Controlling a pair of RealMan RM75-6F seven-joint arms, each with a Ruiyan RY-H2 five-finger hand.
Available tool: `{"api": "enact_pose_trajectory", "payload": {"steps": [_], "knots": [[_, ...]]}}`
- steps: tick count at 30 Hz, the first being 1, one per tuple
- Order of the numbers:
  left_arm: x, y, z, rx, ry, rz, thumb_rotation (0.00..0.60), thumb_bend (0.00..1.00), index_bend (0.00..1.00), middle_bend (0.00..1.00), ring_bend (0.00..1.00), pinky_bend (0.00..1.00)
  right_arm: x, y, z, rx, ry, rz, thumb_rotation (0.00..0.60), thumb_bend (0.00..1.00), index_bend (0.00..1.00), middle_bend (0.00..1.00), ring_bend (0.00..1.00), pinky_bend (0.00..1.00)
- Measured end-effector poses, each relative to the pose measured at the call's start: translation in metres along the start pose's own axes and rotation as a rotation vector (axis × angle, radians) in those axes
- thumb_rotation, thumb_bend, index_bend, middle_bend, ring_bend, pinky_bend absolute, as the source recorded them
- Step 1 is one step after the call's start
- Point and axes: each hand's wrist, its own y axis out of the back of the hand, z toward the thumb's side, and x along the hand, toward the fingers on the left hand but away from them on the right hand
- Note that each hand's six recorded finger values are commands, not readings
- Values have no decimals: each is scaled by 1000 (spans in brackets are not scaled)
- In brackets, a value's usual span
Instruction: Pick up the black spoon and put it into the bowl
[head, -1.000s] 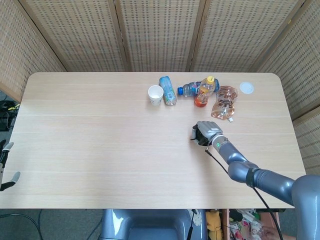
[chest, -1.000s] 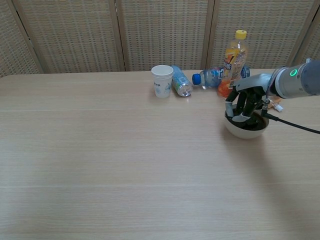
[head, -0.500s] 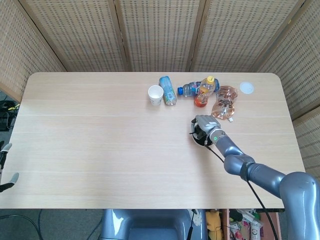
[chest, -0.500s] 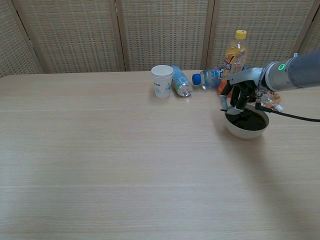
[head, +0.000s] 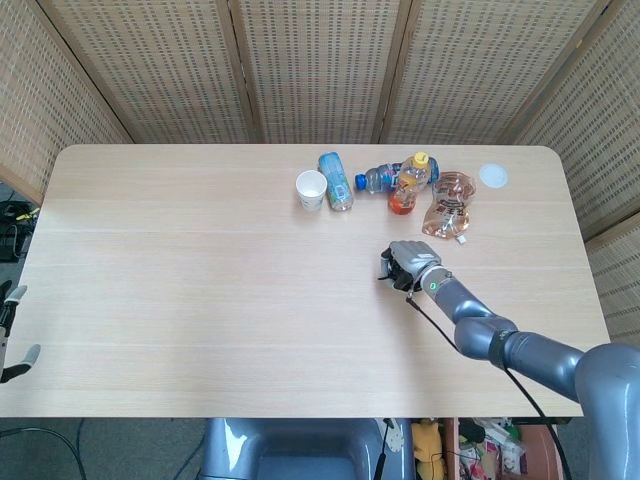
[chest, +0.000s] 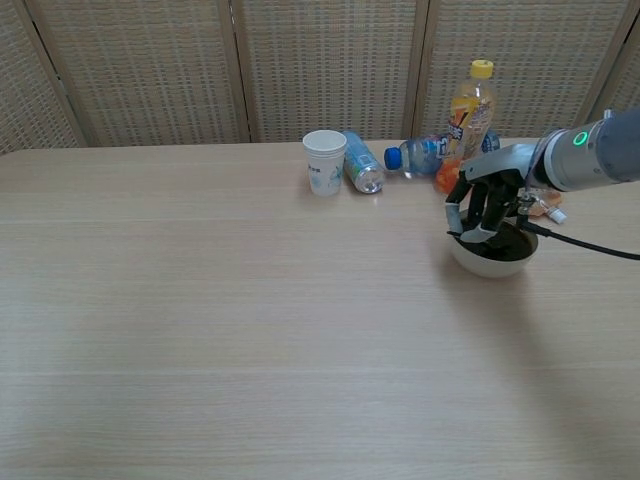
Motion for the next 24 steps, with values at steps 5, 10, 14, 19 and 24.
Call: {"api": "enact_pose_trajectory", "payload": {"steps": [5,10,14,19,24], "knots": [[0,0,0,1,3,0,600,323,0,0,0,0,-2,7,-10,12,-26,-16,600,863,735,931,998,1000],[-2,0,-1,3,12,-1,600,323,0,0,0,0,-8,12,-10,19,-33,-30,600,862,738,931,998,1000],[-3,0,-2,4,15,-4,600,323,0,0,0,0,-13,15,-4,25,-24,-35,600,862,738,931,998,1000],[-4,-2,-4,2,20,-7,600,323,0,0,0,0,-14,14,5,20,-6,-29,600,862,738,931,998,1000],[-3,-3,-4,0,18,-10,600,323,0,0,0,0,-10,7,12,16,16,-2,600,862,738,931,998,1000]]}}
